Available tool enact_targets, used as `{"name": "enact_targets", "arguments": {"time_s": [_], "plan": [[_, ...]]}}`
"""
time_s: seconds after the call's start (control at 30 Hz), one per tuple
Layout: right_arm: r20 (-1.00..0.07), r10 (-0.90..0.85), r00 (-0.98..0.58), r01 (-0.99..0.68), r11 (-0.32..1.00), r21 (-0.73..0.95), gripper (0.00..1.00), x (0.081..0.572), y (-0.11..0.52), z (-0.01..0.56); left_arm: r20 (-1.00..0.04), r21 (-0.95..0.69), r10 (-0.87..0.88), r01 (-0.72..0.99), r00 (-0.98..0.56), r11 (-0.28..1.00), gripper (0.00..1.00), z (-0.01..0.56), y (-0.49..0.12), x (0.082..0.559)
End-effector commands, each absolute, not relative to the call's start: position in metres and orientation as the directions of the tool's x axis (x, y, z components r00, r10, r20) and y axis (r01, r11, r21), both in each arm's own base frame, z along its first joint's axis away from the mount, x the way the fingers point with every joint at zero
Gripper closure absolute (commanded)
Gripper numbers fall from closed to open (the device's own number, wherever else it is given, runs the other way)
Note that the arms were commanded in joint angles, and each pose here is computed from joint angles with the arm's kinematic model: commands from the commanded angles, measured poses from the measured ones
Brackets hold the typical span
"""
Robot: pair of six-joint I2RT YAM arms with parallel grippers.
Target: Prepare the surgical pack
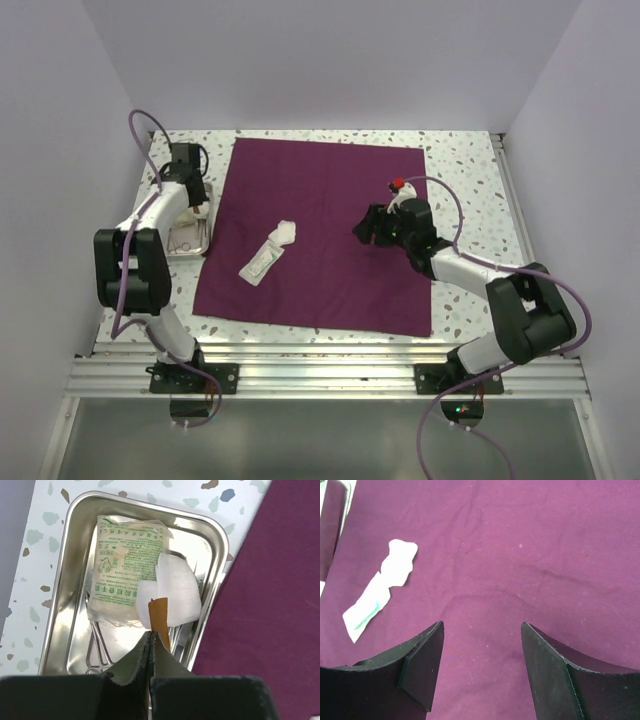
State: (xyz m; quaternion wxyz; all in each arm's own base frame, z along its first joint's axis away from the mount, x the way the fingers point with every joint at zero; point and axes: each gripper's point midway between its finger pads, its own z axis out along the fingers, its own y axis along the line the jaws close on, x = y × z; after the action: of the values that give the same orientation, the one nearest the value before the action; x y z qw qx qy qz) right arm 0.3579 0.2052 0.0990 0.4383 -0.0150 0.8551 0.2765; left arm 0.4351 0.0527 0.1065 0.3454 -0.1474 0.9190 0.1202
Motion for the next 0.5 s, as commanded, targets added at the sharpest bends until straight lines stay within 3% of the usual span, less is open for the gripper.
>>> {"name": "enact_targets", "arguments": {"time_s": [0.0,0.3,0.37,0.4,0.47], "plan": [[-0.773,0.211,-0.599,-0.285,0.846,0.452,0.34,0.362,0.208,0.102,-0.690,0.174,-0.165,-0.383,-0.705,0.907,1.00,0.102,0.071,0.442],[-0.775,0.207,-0.597,-0.284,0.849,0.445,0.34,0.363,0.208,0.101,-0.681,0.206,-0.150,-0.384,-0.717,0.900,0.99,0.087,0.076,0.454],[-0.776,0.206,-0.595,-0.283,0.851,0.443,0.34,0.363,0.207,0.101,-0.683,0.201,-0.157,-0.390,-0.714,0.898,0.82,0.089,0.076,0.453],[-0.776,0.206,-0.596,-0.284,0.850,0.444,0.34,0.363,0.208,0.101,-0.692,0.194,-0.162,-0.398,-0.704,0.897,0.67,0.094,0.076,0.452],[-0.774,0.206,-0.599,-0.283,0.850,0.445,0.34,0.363,0.208,0.100,-0.710,0.174,-0.165,-0.398,-0.684,0.901,0.53,0.100,0.074,0.453]]}}
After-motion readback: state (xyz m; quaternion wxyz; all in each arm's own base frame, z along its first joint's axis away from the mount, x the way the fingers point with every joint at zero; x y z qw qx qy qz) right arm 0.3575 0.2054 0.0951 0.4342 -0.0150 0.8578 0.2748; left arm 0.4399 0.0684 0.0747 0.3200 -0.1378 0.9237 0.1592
